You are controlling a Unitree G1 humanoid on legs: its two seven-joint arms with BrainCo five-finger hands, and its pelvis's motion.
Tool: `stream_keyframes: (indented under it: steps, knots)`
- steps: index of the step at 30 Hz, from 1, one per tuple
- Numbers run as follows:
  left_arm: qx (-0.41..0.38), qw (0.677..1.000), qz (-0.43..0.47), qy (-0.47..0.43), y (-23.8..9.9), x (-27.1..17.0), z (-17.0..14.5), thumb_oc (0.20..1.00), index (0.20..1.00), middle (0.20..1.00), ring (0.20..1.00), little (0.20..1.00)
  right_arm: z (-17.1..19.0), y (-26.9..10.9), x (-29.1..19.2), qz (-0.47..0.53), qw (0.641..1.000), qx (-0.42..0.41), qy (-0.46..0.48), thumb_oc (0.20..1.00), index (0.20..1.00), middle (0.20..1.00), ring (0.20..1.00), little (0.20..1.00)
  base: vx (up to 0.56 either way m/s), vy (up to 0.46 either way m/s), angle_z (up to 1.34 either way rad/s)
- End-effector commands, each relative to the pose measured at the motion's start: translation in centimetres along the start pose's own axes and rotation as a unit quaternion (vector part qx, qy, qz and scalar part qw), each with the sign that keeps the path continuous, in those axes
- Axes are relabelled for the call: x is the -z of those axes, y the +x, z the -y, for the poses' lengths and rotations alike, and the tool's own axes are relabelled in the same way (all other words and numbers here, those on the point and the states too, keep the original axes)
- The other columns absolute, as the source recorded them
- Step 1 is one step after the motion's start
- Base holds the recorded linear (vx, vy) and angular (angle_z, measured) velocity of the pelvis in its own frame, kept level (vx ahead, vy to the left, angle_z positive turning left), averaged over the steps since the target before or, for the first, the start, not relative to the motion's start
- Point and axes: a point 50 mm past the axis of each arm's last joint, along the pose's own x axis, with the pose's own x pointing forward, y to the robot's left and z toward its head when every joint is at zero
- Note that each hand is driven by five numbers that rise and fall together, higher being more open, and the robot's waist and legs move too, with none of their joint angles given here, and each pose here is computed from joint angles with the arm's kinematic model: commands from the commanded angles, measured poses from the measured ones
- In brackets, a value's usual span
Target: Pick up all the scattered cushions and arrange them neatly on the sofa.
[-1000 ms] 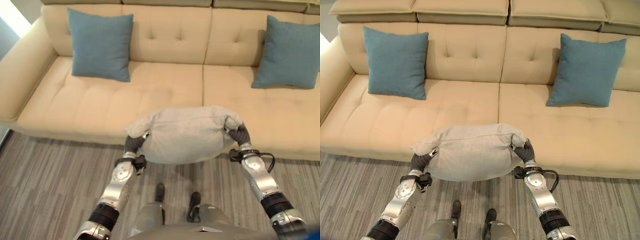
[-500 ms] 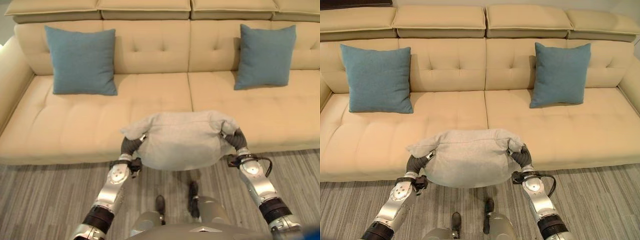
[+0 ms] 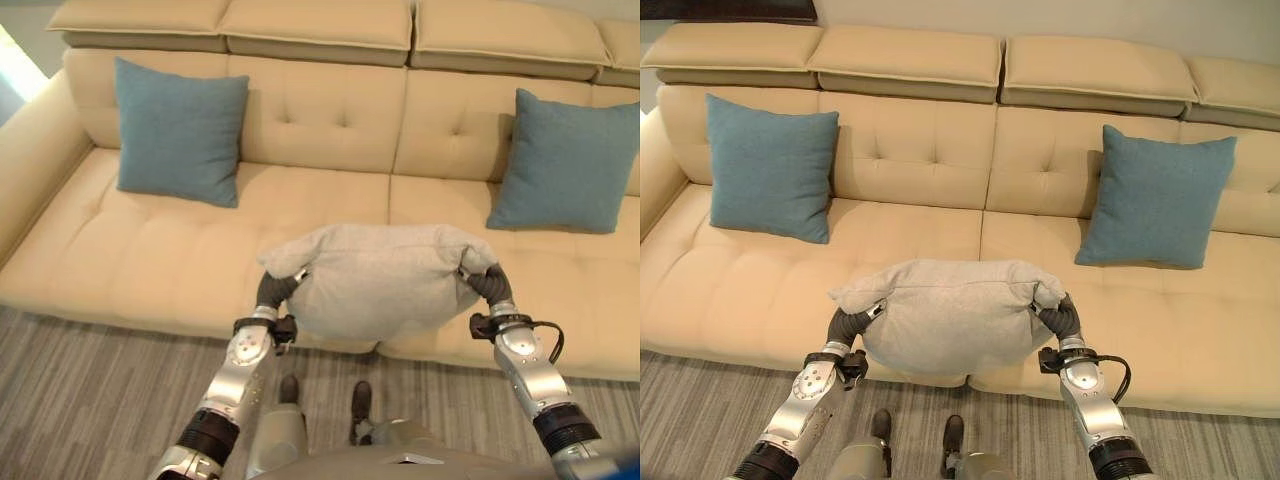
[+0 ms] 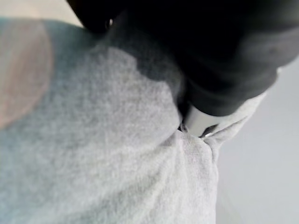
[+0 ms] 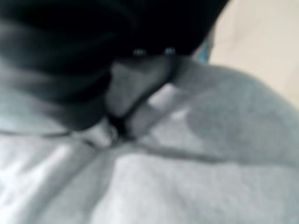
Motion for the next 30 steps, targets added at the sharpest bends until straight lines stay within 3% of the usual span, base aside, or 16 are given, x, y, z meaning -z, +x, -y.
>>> stream_keyframes:
  steps: [1, 15, 30]
  knots:
    - [0.036, 0.993, 0.110, -0.006, 0.5, -4.4, 1.0, 0.200, 0.200, 0.200, 0.200, 0.200, 1.3, 0.6, -2.9, 0.077, 0.997, 0.023, 0.011, 0.200, 0.200, 0.200, 0.200, 0.200, 0.14, 0.114, -0.43]
    - [0.028, 0.988, 0.147, 0.036, 0.8, -6.3, -0.5, 0.200, 0.200, 0.200, 0.200, 0.200, -0.6, 1.8, -5.2, 0.117, 0.993, 0.012, 0.031, 0.200, 0.200, 0.200, 0.200, 0.200, 0.08, 0.171, -0.29]
    - [0.020, 0.984, 0.176, 0.016, 1.4, -7.6, 0.0, 0.200, 0.200, 0.200, 0.200, 0.200, 0.4, 2.1, -6.5, 0.139, 0.990, 0.023, 0.008, 0.200, 0.200, 0.200, 0.200, 0.200, 0.11, -0.056, 0.03]
